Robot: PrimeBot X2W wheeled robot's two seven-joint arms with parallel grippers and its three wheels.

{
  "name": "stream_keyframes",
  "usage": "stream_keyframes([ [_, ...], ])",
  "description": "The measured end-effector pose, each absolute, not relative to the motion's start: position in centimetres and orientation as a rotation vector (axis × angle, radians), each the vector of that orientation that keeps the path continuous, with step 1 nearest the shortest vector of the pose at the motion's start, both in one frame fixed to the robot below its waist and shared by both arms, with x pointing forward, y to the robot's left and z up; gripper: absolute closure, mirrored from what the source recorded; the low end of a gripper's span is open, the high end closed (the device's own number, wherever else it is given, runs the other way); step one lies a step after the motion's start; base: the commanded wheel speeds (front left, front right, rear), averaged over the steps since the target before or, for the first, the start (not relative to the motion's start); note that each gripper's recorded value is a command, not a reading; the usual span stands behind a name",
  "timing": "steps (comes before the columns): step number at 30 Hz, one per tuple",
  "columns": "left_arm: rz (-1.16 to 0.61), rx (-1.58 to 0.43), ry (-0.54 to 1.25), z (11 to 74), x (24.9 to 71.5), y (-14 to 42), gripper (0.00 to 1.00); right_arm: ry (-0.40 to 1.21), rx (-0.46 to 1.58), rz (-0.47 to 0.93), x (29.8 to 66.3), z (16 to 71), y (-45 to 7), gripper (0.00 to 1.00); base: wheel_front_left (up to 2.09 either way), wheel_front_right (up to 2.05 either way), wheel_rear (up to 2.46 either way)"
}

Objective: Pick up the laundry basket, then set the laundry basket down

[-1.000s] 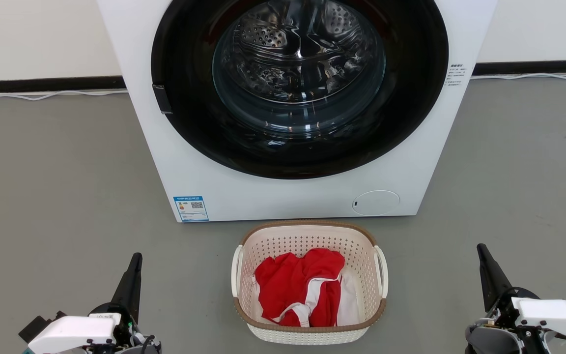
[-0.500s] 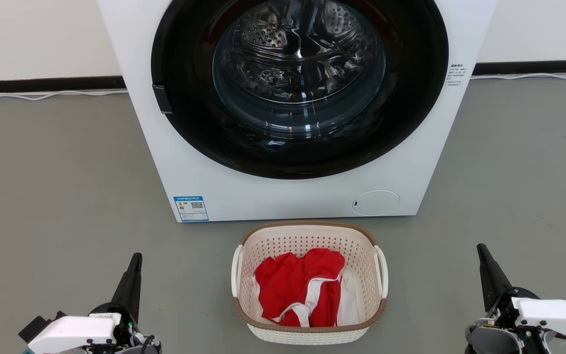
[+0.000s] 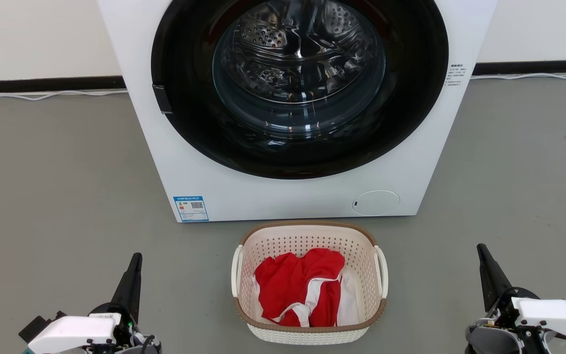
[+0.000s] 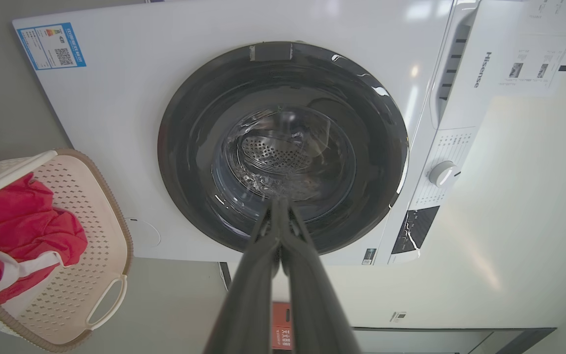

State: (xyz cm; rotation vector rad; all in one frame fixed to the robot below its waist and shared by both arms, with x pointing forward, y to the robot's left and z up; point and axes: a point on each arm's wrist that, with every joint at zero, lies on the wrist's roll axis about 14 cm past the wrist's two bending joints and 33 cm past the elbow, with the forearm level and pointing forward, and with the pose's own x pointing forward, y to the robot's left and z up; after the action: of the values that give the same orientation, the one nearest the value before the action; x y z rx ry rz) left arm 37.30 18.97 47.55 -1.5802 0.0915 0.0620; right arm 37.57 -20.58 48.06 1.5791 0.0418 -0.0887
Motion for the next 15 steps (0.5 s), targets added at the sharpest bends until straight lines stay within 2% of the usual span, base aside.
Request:
stream_keyframes([
  [15, 0.062, -1.580, 0.091, 47.55, 37.30, 18.98, 1.00, 0.042, 1.579, -0.089, 37.57, 48.06, -20.58, 1.00, 0.00, 0.00, 0.00],
])
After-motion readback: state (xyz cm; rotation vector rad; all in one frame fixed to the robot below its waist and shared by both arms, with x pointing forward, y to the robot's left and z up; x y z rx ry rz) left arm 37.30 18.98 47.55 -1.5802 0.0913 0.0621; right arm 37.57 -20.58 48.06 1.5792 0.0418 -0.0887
